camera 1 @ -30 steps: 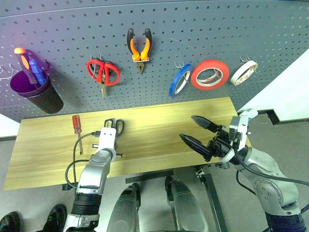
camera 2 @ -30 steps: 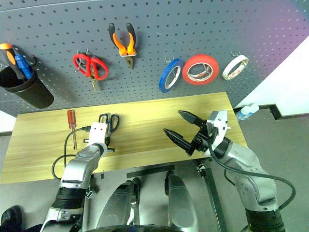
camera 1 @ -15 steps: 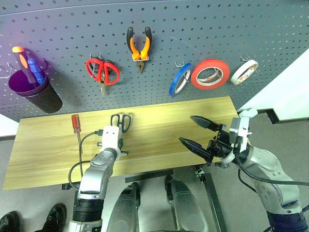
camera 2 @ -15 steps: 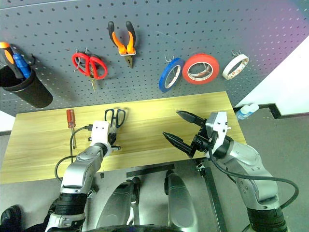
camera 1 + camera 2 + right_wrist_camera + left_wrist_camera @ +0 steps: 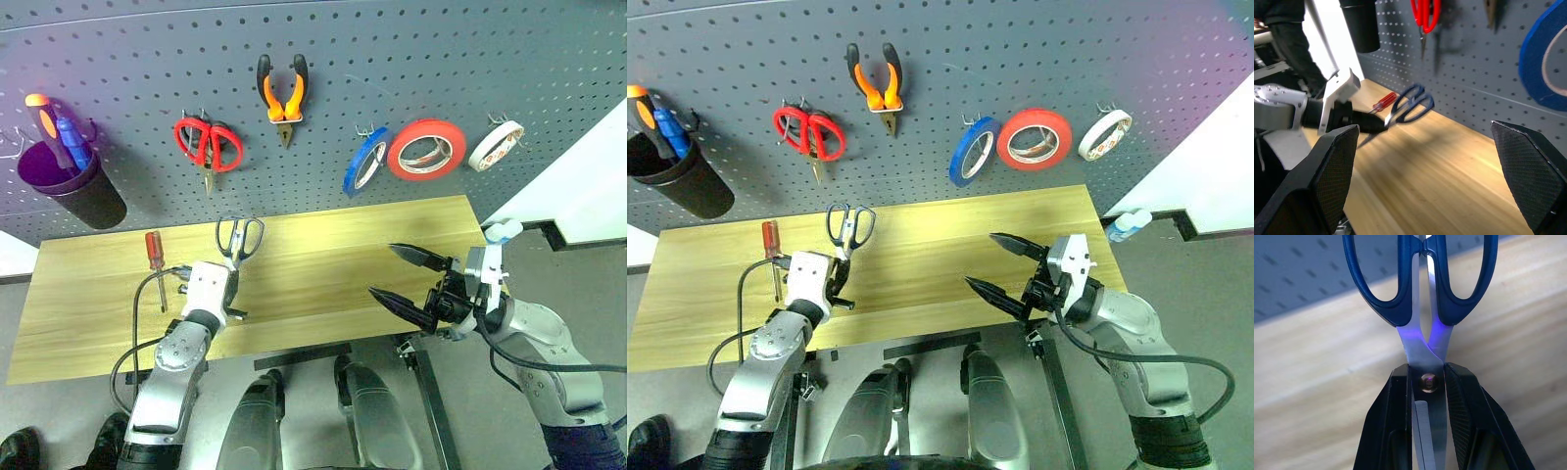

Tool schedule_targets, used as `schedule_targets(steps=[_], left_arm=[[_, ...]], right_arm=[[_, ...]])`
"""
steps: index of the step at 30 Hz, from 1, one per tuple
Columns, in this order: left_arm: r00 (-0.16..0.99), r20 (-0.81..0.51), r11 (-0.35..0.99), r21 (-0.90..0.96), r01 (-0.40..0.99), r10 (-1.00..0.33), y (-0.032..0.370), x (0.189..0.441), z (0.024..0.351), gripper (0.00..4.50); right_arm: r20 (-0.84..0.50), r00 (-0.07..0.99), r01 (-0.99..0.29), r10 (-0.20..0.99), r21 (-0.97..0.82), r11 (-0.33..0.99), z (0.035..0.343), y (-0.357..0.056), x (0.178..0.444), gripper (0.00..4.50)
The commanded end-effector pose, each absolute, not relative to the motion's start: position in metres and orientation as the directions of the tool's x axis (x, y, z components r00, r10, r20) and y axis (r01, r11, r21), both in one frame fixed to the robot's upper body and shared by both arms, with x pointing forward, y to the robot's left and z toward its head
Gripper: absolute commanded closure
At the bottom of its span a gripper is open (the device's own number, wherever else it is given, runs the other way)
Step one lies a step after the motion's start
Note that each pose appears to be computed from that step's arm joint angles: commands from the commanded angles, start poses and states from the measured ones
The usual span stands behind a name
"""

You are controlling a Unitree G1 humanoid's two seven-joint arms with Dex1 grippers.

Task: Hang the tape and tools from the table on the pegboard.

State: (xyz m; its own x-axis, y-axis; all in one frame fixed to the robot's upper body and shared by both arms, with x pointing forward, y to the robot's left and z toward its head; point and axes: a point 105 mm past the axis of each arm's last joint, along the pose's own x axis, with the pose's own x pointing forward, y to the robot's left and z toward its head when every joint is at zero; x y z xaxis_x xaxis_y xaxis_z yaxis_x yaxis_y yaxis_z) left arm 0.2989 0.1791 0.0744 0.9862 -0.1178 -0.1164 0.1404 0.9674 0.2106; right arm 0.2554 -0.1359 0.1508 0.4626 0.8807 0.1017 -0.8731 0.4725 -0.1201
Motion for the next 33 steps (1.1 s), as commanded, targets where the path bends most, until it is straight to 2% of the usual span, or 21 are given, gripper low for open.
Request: schedule_targets(steps=[1, 5, 11, 16, 23, 28, 33], left_arm=[[0.989, 0.052, 0.96, 0.252, 0.124, -0.142, 0.182, 0.293, 0.104, 3.84], [0.978, 0.128, 0.953, 0.276, 0.127, -0.168, 0.181, 0.288, 0.111, 3.84], [0.952, 0.248, 0.945, 0.312, 0.098, -0.18, 0.187, 0.28, 0.127, 3.84], [0.941, 0.289, 0.945, 0.316, 0.08, -0.176, 0.191, 0.279, 0.132, 3.84], [0.9, 0.394, 0.923, 0.385, 0.025, -0.189, 0.194, 0.289, 0.16, 3.84], [0.88, 0.416, 0.905, 0.423, 0.036, -0.229, 0.188, 0.29, 0.164, 3.84], [0.904, 0.386, 0.923, 0.384, 0.024, -0.184, 0.196, 0.289, 0.153, 3.84]], right_arm=[[0.118, 0.417, -0.879, 0.901, -0.199, 0.433, 0.157, -0.137, 0.252, 0.0], [0.181, 0.395, -0.882, 0.901, -0.198, 0.427, 0.163, -0.141, 0.253, 0.0], [0.321, 0.377, -0.9, 0.869, -0.096, 0.426, 0.183, -0.145, 0.255, 0.0], [0.333, 0.383, -0.894, 0.862, -0.1, 0.436, 0.186, -0.145, 0.259, 0.0], [0.395, 0.382, -0.877, 0.835, -0.128, 0.462, 0.193, -0.144, 0.26, 0.0], [0.409, 0.395, -0.864, 0.822, -0.14, 0.485, 0.192, -0.145, 0.265, 0.0], [0.409, 0.405, -0.853, 0.818, -0.154, 0.499, 0.193, -0.148, 0.268, 0.0]])
